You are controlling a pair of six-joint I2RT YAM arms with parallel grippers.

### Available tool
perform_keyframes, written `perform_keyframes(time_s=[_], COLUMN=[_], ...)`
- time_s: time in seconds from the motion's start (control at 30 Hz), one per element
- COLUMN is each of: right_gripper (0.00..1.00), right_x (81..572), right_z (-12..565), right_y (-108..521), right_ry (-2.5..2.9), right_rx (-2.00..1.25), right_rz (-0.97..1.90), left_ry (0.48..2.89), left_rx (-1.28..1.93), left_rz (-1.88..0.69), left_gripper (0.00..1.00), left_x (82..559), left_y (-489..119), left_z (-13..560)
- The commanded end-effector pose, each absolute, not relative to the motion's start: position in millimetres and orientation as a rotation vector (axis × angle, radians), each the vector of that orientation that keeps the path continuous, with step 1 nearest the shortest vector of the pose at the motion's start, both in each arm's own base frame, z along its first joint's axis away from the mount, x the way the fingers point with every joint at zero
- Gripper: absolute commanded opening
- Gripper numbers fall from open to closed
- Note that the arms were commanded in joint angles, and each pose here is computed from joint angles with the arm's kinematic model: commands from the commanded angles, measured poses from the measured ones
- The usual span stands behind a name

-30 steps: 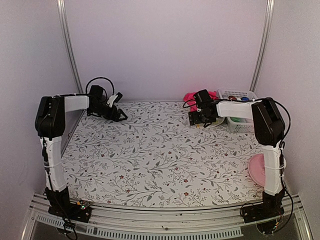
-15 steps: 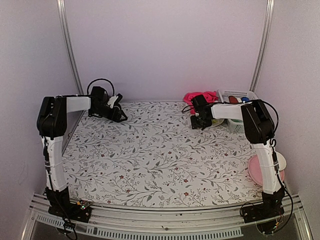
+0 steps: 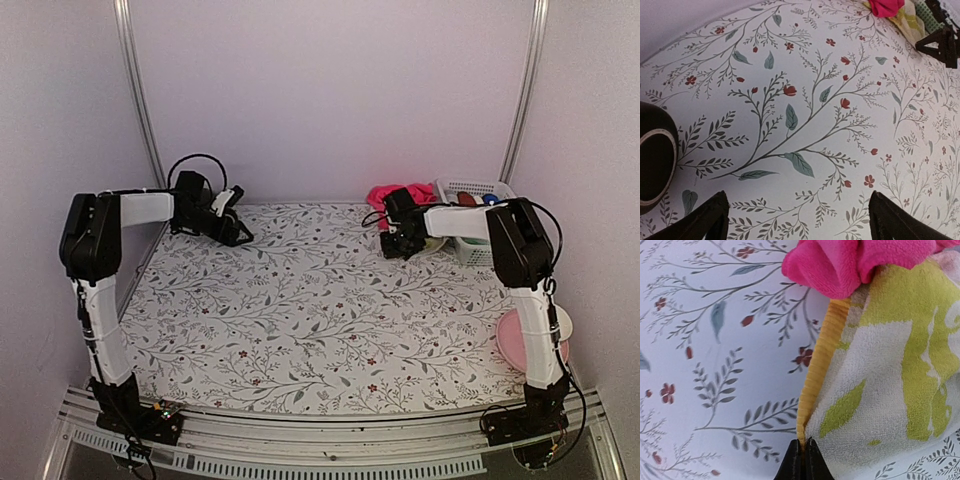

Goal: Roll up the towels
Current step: Move the towel to the towel pile.

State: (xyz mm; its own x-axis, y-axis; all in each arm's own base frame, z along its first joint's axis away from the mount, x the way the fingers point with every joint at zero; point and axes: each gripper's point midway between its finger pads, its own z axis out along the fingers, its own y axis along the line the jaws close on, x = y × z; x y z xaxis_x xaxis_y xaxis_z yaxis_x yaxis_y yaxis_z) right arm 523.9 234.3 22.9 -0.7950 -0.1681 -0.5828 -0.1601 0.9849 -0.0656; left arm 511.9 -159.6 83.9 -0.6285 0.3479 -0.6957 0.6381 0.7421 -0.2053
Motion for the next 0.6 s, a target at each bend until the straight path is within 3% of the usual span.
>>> perform_keyframes(time_s=[0.0, 0.3, 0.57], right_gripper=[0.02, 0.02, 0.02], right_x=[484, 381, 338], right_z=[92, 201, 294], right_y=[312, 447, 469], right_ry=[2.406, 2.118, 1.895], right_rx=[-0.464, -0.895, -0.918], right_rz=[0.273, 0.745, 1.007], left_ry=[2.133, 1.85, 1.637], left_rx=[0.877, 1.097, 1.262], left_rz=[-0.646, -0.69, -0.694], left_gripper=[0.97, 0.97, 0.97], left_x=[483, 408, 351], left_y=[-178, -192, -211], left_z=[136, 193, 218])
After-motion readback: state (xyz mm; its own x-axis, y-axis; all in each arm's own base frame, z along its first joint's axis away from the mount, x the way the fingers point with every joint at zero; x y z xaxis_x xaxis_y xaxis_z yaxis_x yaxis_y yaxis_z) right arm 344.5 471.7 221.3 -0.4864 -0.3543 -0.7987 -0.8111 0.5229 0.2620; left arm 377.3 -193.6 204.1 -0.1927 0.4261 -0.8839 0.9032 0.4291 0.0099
